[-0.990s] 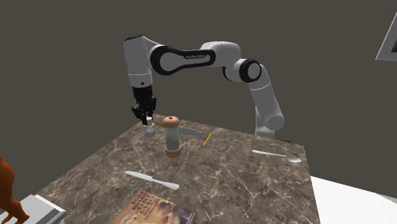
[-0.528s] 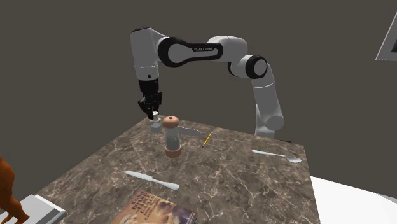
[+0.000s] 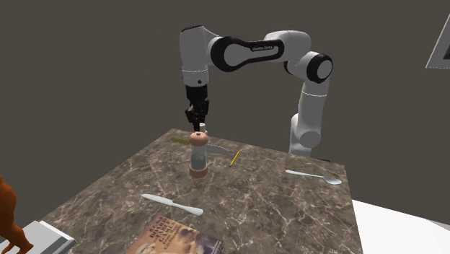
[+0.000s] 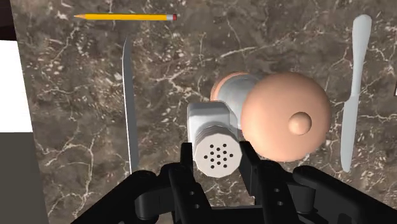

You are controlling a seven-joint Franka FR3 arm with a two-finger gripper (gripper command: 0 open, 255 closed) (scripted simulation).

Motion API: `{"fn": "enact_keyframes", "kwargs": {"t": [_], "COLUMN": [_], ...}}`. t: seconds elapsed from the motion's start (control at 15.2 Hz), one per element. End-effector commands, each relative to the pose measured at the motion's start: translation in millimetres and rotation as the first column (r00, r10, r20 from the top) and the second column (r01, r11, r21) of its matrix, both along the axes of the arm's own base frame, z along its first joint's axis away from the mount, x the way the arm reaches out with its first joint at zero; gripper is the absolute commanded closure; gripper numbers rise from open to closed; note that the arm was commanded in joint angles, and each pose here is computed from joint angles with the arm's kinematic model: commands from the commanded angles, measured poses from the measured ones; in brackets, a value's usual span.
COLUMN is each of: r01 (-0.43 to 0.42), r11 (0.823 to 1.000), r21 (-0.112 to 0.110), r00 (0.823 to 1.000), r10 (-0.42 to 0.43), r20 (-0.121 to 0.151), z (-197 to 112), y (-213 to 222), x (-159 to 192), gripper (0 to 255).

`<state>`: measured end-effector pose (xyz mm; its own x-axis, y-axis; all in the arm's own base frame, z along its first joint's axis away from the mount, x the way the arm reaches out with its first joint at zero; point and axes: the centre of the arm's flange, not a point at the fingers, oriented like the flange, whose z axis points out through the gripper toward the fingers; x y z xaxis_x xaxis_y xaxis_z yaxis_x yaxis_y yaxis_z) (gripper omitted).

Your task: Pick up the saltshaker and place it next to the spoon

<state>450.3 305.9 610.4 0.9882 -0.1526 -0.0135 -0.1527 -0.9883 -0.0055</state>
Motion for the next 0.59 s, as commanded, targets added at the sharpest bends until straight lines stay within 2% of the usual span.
{"fn": "enact_keyframes", "kwargs": {"t": [0.0, 0.53], "r01": [0.001, 0.001], "r11": [1.0, 1.0], "r21": [0.0, 0.0], "r00": [1.0, 1.0], "r10": [-0.001, -0.001], "r20": [-0.001, -0.001], "z": [2.0, 16.5], "y": [-8.5, -38.1], "x": [-26.8, -127.2], "gripper": [255, 255]}}
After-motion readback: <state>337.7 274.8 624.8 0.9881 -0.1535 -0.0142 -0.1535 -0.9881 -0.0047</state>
